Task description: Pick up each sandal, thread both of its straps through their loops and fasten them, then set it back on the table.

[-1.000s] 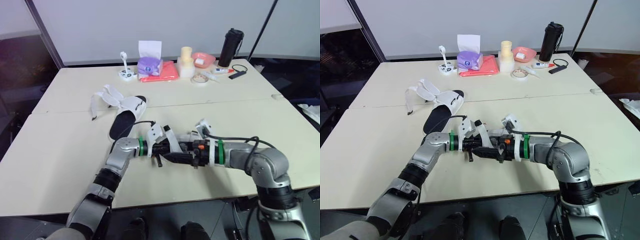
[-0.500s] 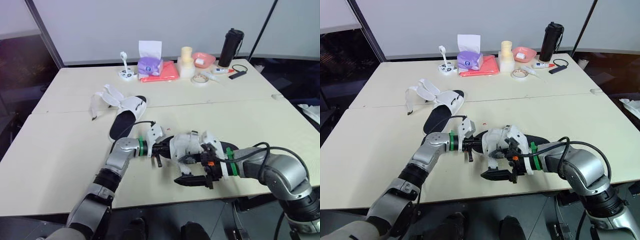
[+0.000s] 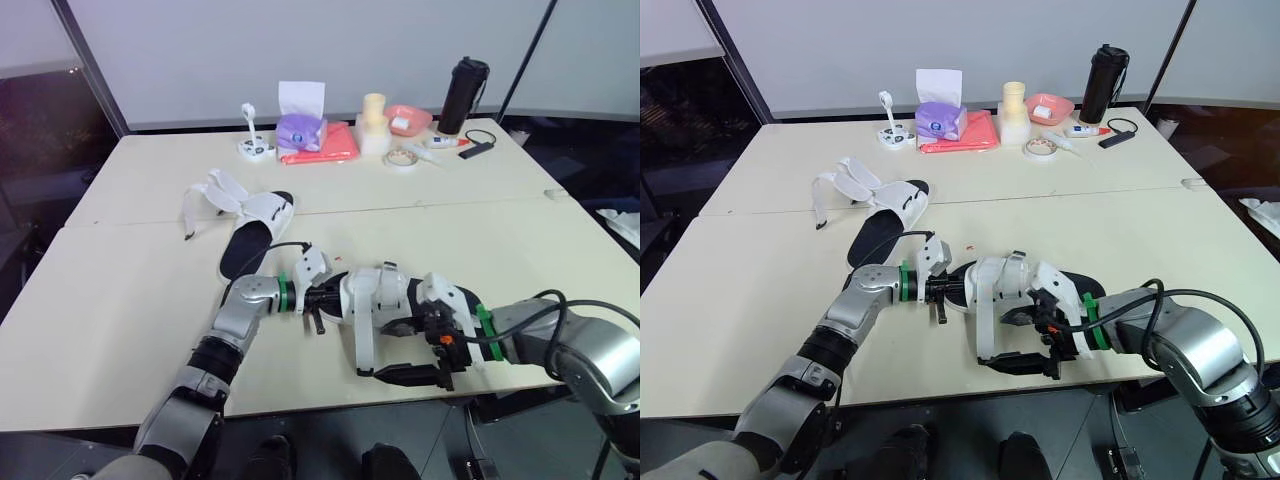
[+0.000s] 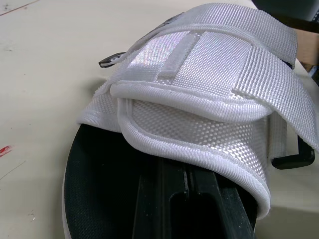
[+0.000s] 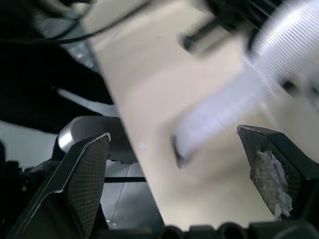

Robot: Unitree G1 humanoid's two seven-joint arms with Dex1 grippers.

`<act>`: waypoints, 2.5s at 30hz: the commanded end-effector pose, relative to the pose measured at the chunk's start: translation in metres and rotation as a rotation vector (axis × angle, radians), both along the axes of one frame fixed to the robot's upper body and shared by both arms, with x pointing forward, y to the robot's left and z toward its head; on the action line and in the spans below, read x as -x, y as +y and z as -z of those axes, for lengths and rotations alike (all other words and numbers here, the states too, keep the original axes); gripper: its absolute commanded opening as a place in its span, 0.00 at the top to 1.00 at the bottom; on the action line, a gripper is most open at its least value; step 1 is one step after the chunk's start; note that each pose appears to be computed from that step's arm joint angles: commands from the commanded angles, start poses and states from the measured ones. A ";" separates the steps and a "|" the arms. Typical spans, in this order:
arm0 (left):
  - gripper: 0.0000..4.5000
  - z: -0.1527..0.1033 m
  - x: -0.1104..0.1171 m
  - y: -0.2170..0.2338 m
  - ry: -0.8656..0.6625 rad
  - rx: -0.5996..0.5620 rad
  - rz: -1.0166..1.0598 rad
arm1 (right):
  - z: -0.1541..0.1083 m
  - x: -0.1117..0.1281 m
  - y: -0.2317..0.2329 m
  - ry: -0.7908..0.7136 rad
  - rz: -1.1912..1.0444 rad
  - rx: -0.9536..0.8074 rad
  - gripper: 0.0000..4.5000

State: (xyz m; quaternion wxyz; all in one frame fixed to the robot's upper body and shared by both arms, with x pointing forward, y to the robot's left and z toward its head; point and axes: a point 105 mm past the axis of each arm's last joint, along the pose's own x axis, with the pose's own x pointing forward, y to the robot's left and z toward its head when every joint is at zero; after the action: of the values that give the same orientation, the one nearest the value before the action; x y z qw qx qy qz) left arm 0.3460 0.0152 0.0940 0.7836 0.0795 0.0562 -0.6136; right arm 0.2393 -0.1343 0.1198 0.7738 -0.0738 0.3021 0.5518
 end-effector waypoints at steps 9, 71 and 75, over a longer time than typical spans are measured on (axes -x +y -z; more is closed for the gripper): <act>1.00 0.015 0.007 -0.001 0.031 -0.046 0.024 | 0.011 -0.011 0.022 0.178 0.161 -0.212 0.01; 1.00 0.018 0.008 -0.001 0.007 -0.061 0.008 | -0.045 -0.079 0.028 0.027 0.050 -0.191 0.99; 1.00 0.018 0.008 -0.001 0.005 -0.062 0.011 | -0.050 -0.072 0.033 0.030 0.020 -0.203 0.99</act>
State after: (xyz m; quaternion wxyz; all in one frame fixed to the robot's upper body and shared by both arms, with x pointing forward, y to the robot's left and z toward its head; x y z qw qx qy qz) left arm 0.3425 0.0143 0.0923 0.7837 0.0944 0.0463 -0.6122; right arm 0.3165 -0.1009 0.1626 0.7806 0.0234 0.2633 0.5665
